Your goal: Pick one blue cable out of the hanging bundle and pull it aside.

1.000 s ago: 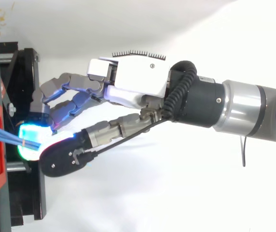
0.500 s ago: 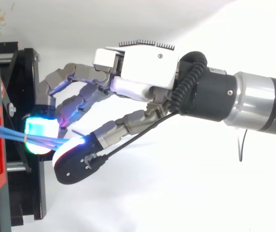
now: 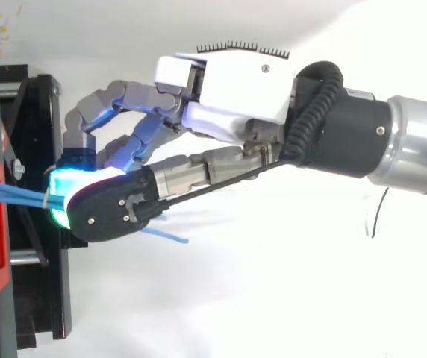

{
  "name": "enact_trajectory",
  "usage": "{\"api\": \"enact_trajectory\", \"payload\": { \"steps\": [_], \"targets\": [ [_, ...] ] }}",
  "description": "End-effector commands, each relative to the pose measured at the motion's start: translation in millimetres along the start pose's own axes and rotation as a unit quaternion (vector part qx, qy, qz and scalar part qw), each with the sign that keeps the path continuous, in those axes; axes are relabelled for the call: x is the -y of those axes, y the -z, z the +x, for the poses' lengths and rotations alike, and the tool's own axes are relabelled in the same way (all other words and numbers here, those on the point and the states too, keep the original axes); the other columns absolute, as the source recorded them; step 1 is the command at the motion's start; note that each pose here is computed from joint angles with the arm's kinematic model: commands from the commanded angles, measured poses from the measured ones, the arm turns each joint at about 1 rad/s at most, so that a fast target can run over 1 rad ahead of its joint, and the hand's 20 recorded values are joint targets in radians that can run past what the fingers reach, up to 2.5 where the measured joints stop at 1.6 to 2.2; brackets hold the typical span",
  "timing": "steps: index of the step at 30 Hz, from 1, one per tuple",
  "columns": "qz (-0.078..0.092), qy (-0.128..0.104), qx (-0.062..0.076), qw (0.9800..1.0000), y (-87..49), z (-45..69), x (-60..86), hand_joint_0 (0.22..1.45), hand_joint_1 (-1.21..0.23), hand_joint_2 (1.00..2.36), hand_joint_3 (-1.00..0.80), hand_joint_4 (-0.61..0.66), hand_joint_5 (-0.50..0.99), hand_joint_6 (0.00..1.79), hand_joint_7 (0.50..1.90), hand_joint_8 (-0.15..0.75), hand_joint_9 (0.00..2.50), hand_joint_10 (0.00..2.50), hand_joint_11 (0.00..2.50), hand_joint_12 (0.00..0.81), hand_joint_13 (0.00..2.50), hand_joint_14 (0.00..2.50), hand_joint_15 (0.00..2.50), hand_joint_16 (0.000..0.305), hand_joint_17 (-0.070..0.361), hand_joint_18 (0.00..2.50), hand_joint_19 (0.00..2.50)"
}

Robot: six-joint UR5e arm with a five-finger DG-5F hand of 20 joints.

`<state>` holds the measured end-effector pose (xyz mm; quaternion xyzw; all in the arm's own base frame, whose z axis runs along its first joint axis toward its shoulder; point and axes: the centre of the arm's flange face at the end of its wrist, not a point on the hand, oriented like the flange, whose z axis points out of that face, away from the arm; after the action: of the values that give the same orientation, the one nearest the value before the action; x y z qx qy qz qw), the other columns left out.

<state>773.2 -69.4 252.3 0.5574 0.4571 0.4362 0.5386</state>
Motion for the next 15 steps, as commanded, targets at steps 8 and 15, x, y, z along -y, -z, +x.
{"api": "enact_trajectory", "payload": {
  "steps": [8, 15],
  "targets": [
    [-0.004, 0.004, 0.005, 1.0, -1.4, -2.2, -3.3, 0.53, -0.72, 1.0, -0.47, 0.1, -0.15, 0.87, 0.94, 0.348, 1.01, 0.02, 0.42, 0.389, 0.72, 0.01, 0.41, 0.051, 0.114, 0.67, 0.54],
    [0.005, 0.006, 0.005, 1.0, -4.3, -0.3, 15.5, 0.52, -0.71, 1.0, -0.49, 0.12, -0.14, 0.85, 0.92, 0.353, 1.01, 0.01, 0.43, 0.392, 0.72, 0.02, 0.41, 0.051, 0.116, 0.67, 0.55]
  ]
}}
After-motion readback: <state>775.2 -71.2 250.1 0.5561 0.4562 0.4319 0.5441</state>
